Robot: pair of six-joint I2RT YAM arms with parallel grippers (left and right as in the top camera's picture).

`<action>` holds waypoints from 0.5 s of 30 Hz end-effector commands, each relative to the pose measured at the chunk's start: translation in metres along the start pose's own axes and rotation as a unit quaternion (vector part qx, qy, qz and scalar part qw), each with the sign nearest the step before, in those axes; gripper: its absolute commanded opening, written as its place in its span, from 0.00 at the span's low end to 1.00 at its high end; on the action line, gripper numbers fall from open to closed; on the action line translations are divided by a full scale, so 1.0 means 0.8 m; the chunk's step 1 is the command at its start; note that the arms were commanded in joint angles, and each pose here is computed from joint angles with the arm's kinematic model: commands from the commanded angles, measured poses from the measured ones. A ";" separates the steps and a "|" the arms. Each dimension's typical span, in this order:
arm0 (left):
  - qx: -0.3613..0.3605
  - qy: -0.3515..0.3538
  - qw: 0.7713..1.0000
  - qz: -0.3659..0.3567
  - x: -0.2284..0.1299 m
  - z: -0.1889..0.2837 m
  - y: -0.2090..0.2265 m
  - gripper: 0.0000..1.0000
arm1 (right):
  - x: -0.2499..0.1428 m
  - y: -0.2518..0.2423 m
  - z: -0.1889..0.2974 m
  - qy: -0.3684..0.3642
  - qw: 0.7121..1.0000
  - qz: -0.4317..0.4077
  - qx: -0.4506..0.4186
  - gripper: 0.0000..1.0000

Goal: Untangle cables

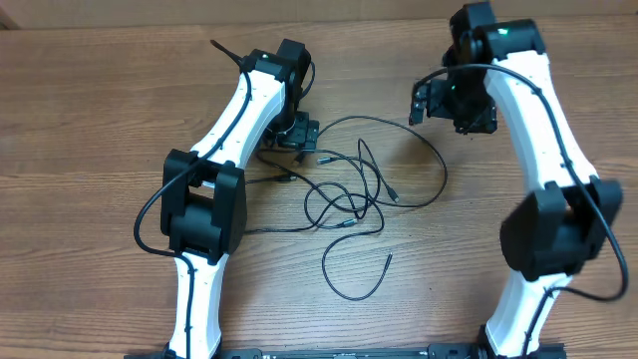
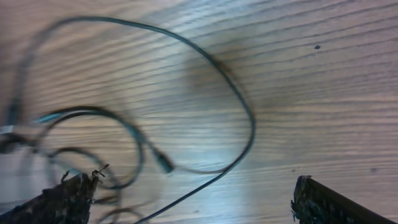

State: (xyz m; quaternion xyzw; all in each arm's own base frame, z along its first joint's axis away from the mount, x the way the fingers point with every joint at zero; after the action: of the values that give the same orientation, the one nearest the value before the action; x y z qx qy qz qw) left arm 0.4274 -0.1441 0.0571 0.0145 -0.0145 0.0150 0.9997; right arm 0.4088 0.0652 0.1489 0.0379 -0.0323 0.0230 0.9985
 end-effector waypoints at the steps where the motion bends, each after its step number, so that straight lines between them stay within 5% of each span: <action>1: -0.011 -0.013 1.000 0.009 0.010 0.002 -0.004 1.00 | 0.009 -0.028 -0.018 0.009 0.997 0.024 -0.067 1.00; 15: -0.016 -0.025 1.000 0.010 0.017 0.002 -0.007 1.00 | -0.020 -0.019 -0.102 0.067 0.993 0.100 -0.021 1.00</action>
State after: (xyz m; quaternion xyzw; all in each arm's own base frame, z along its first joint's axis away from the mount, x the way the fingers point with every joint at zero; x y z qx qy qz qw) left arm 0.4378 -0.1478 0.0575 0.0064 -0.0363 0.0154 0.9992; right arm 0.4066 0.0553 0.0826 0.0044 0.0153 0.1071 0.9941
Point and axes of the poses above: each gripper's point midway between its finger pads, its own z axis back along the fingers, its own y axis along the line the jaws close on, x = y × z, the point moved 1 cm from there along z, back along the fingers, and after that the axes turned 9 degrees about z, right-handed, at the moved point
